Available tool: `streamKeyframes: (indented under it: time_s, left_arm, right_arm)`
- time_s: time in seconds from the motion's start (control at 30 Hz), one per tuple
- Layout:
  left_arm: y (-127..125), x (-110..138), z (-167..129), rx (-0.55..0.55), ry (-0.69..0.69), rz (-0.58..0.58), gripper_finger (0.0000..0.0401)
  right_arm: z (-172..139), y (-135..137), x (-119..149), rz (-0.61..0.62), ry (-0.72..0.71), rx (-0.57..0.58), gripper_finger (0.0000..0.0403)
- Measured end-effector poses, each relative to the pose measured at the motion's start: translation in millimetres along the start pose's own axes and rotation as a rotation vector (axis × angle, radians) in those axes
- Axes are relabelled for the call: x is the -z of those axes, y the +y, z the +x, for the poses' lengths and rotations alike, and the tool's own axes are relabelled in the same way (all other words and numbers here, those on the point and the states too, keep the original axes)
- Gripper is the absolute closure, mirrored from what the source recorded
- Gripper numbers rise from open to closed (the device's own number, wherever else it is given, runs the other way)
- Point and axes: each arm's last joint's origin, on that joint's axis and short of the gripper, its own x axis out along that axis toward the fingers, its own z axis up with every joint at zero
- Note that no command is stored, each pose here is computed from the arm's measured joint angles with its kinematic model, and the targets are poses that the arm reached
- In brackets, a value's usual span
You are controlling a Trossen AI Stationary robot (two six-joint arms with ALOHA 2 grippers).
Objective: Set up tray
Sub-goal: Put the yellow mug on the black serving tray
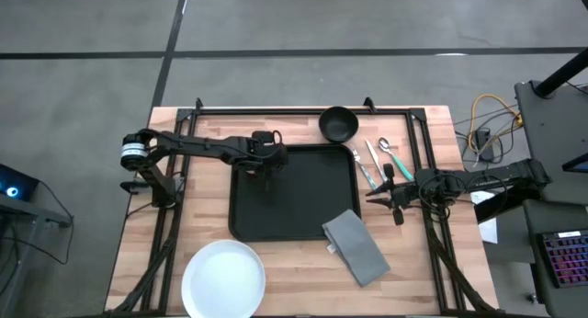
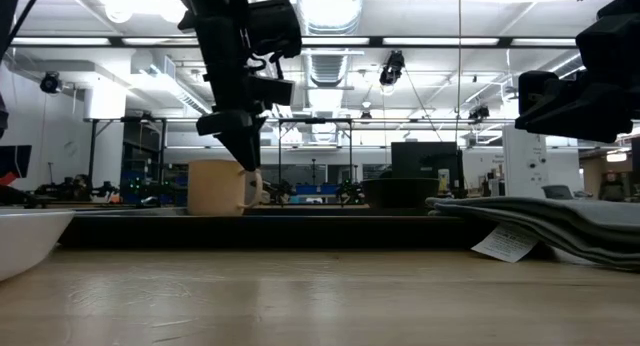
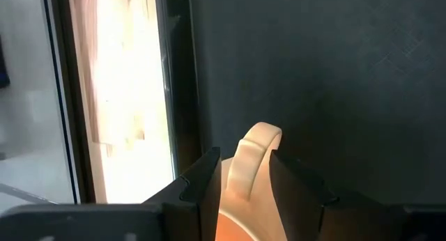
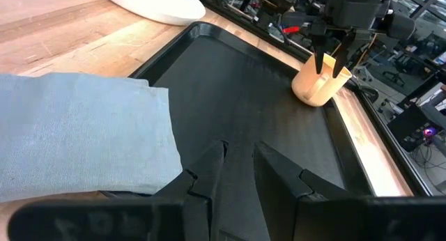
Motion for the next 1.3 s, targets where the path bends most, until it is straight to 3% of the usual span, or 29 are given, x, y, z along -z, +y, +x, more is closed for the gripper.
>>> streamKeyframes:
  time_s: [0.77, 1.3]
  left_arm:
    - [2.7, 2.5, 2.3, -0.147, 0.04, -0.001, 0.0297]
    - [6.2, 3.2, 4.8, -0.165, 0.037, -0.024, 0.0297]
  right_arm:
    - [0.0, 0.0, 0.0, -0.001, 0.0, 0.0, 0.0335]
    - [0.0, 0.0, 0.0, 0.0, 0.0, 0.0, 0.0335]
